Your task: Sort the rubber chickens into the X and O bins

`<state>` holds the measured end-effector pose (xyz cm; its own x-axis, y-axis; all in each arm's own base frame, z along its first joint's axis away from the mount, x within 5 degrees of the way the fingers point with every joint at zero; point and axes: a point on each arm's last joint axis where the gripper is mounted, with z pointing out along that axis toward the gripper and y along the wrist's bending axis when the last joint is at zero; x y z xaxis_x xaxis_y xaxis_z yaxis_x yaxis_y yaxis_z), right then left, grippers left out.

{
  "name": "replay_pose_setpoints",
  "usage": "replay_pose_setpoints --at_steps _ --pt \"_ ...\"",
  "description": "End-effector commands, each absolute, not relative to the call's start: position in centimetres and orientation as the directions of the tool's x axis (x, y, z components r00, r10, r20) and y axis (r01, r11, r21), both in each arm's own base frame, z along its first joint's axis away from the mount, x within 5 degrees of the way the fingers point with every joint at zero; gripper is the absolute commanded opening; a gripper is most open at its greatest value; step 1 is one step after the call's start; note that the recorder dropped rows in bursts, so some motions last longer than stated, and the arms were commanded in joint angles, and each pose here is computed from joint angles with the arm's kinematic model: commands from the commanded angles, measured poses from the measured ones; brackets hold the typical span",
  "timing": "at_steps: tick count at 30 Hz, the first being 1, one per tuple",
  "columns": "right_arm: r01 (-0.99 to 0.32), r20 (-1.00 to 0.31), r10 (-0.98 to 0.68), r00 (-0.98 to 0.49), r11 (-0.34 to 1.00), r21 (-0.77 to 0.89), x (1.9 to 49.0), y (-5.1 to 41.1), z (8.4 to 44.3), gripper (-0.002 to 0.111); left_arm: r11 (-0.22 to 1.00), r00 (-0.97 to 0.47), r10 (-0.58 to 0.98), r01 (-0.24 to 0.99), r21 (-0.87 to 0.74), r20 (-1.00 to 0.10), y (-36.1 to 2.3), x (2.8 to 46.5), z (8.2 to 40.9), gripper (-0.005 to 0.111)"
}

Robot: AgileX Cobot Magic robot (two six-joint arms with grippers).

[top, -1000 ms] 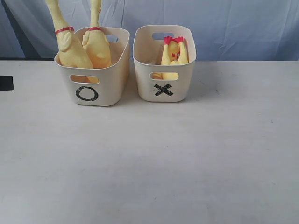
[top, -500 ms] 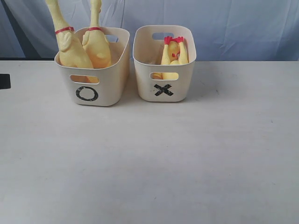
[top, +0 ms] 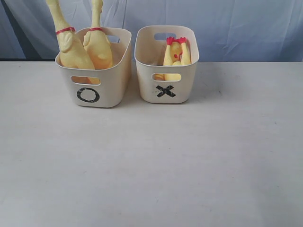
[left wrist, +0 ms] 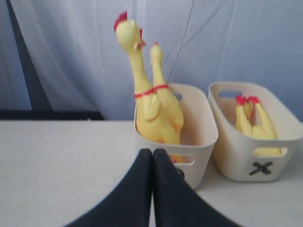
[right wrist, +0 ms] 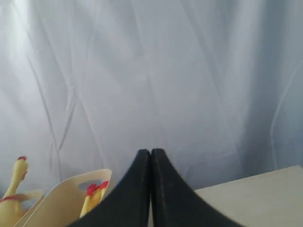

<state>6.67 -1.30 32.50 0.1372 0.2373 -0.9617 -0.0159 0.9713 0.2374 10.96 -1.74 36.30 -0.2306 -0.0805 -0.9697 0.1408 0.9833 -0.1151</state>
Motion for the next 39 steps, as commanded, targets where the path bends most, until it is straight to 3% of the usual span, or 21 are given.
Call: replay_pose_setpoints --at_steps 1,9,18,29,39 --pt "0.125 -0.939 0.233 0.254 0.954 0.271 4.6 -2.9 32.8 -0.001 0.983 -0.071 -0.096 0.152 -0.106 -0.993 -1.2 7.1 37.7 0.000" --pt "0.263 -0.917 0.200 0.345 0.917 0.299 2.8 -3.9 33.0 -0.001 0.982 0.103 -0.112 0.162 -0.094 -0.988 -0.7 2.6 38.6 0.000" --pt "0.305 -0.904 0.184 0.386 0.899 0.313 1.9 -4.1 33.0 -0.001 0.992 0.245 -0.107 0.090 -0.087 -0.964 -0.4 -1.0 37.8 0.000" --pt "0.300 -0.877 0.187 0.443 0.891 0.341 0.5 -4.3 33.0 -0.001 0.994 0.178 -0.100 0.056 -0.091 -0.979 -0.4 -0.1 34.1 0.000" --pt "0.300 -0.877 0.187 0.443 0.891 0.341 0.5 -4.3 33.0 -0.001 0.994 0.131 -0.097 0.051 -0.091 -0.987 -0.4 0.6 32.9 0.000"
